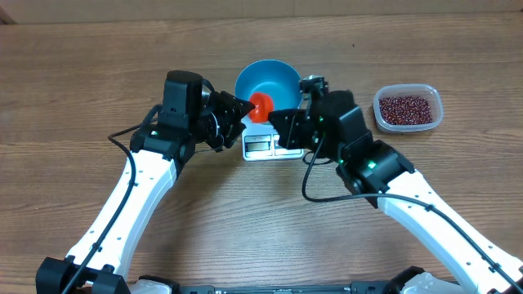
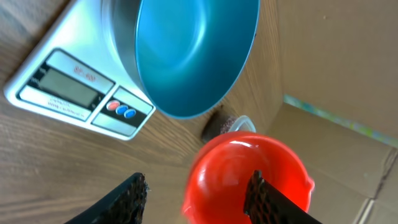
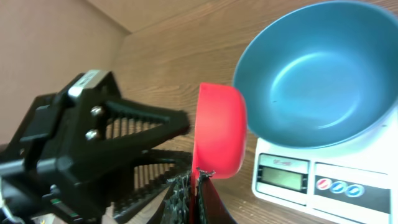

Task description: Scoop item into bowl and weigh 150g on scale

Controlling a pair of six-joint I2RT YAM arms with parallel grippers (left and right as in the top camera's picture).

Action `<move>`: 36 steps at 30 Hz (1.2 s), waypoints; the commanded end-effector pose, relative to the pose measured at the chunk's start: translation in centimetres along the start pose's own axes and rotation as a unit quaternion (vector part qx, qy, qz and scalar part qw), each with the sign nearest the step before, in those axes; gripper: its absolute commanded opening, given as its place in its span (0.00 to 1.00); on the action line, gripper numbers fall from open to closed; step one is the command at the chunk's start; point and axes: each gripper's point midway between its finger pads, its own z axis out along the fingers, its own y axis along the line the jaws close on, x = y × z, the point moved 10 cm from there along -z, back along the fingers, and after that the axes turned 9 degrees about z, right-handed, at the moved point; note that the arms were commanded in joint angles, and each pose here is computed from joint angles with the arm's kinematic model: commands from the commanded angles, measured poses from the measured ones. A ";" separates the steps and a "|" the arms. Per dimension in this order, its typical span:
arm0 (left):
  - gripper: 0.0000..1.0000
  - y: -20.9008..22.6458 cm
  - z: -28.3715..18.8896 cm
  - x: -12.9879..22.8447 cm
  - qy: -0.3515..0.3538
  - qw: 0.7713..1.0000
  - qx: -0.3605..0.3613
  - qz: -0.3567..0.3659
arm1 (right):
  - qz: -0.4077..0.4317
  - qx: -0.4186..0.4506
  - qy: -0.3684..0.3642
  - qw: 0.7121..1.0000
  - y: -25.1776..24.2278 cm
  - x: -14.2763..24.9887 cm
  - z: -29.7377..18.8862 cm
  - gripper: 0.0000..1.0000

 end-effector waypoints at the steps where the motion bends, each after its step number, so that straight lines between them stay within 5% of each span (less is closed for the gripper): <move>1: 0.56 -0.7 -0.3 -0.3 -0.033 0.996 0.004 0.088 | -0.006 -0.010 -0.010 1.000 -0.1 -1.5 -0.8 0.04; 14: 0.62 -2.4 -0.5 -1.0 -0.074 0.908 0.034 0.410 | 0.009 0.014 -0.034 0.999 -3.9 -4.9 -5.2 0.04; 23: 0.60 -4.5 -1.1 0.4 -0.080 0.864 -0.011 0.497 | 0.020 0.080 -0.090 0.993 -6.5 -7.9 -11.8 0.04; 30: 1.00 -6.3 -0.3 4.7 -0.055 0.822 -0.032 0.566 | 0.026 0.137 -0.124 0.983 -9.0 -9.6 -15.2 0.04; 34: 1.00 -5.8 1.4 6.3 -0.037 0.813 -0.060 0.577 | 0.030 0.154 -0.133 0.979 -10.1 -9.9 -16.1 0.04; 36: 0.90 -5.2 2.5 6.9 -0.022 0.810 -0.078 0.581 | 0.033 0.156 -0.136 0.978 -10.3 -10.0 -16.2 0.04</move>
